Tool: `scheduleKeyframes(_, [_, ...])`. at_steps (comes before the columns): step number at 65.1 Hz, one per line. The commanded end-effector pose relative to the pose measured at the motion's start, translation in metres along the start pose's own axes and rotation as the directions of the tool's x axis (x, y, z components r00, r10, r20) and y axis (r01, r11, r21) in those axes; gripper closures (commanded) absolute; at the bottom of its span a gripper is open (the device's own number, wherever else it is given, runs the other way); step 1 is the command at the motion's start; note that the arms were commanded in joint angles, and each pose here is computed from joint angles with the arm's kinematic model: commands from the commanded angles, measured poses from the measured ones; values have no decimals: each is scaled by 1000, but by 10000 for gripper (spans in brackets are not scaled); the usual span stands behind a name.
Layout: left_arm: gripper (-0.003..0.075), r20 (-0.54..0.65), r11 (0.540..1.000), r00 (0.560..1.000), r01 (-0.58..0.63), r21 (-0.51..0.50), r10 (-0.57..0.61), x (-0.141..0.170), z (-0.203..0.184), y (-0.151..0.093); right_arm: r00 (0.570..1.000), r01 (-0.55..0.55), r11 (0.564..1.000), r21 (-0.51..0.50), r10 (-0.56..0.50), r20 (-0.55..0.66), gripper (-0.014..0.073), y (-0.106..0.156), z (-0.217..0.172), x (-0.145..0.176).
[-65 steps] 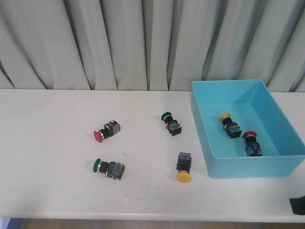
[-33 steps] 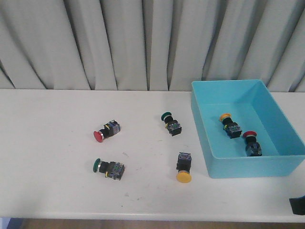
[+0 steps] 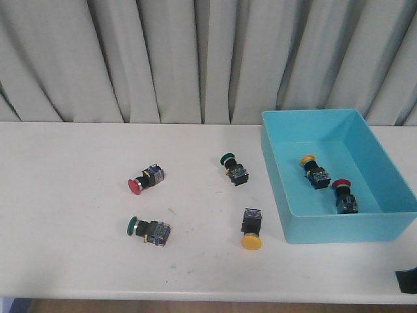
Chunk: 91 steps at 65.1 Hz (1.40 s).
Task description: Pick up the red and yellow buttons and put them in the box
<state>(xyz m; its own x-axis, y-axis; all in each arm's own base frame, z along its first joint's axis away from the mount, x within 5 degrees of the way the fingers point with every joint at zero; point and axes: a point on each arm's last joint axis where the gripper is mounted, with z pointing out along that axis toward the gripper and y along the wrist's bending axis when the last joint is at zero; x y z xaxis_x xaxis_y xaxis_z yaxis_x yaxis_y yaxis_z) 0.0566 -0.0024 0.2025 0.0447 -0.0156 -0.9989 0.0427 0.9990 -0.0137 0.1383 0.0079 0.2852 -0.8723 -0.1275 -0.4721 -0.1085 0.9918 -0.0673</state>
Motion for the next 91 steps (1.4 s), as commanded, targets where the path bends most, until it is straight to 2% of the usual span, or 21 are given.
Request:
scheduleKeyframes(1, [728, 35, 1000, 999, 2, -2, -1, 9, 0, 0, 998, 6, 1000, 12, -6, 66, 603, -2, -7, -7])
scheduleKeyframes(36, [728, 35, 1000, 999, 2, -2, -1, 9, 0, 0, 998, 6, 1000, 12, -6, 66, 603, -2, -7, -7])
scheduleKeyframes(39, [728, 35, 1000, 999, 2, -2, -1, 9, 0, 0, 997, 31, 999, 26, -33, 70, 603, -3, -7, -8])
scheduleKeyframes(44, [728, 35, 1000, 999, 2, -2, -1, 9, 0, 0, 989, 87, 993, 78, -95, 115, 603, -7, -14, -7])
scheduleKeyframes(50, [728, 35, 1000, 999, 2, -2, -1, 9, 0, 0, 970, 57, 992, 110, -82, 230, 603, -11, -27, -6])
scheduleKeyframes(59, [727, 34, 1000, 999, 2, -2, -1, 10, 0, 0, 888, 0, 989, 151, -69, 454, 603, -14, -41, 8])
scheduleKeyframes(68, [727, 34, 1000, 999, 2, -2, -1, 10, 0, 0, 754, -18, 990, 141, -79, 652, 603, -7, -29, 36])
scheduleKeyframes(74, [727, 34, 1000, 999, 2, -2, -1, 10, 0, 0, 624, -47, 992, 117, -63, 779, 603, -2, -16, 58])
scheduleKeyframes(84, [727, 34, 1000, 999, 2, -2, -1, 10, 0, 0, 483, -56, 992, 109, -69, 873, 603, 4, 14, 93])
scheduleKeyframes(91, [727, 34, 1000, 999, 2, -2, -1, 10, 0, 0, 430, -59, 993, 106, -70, 900, 601, 7, 31, 108])
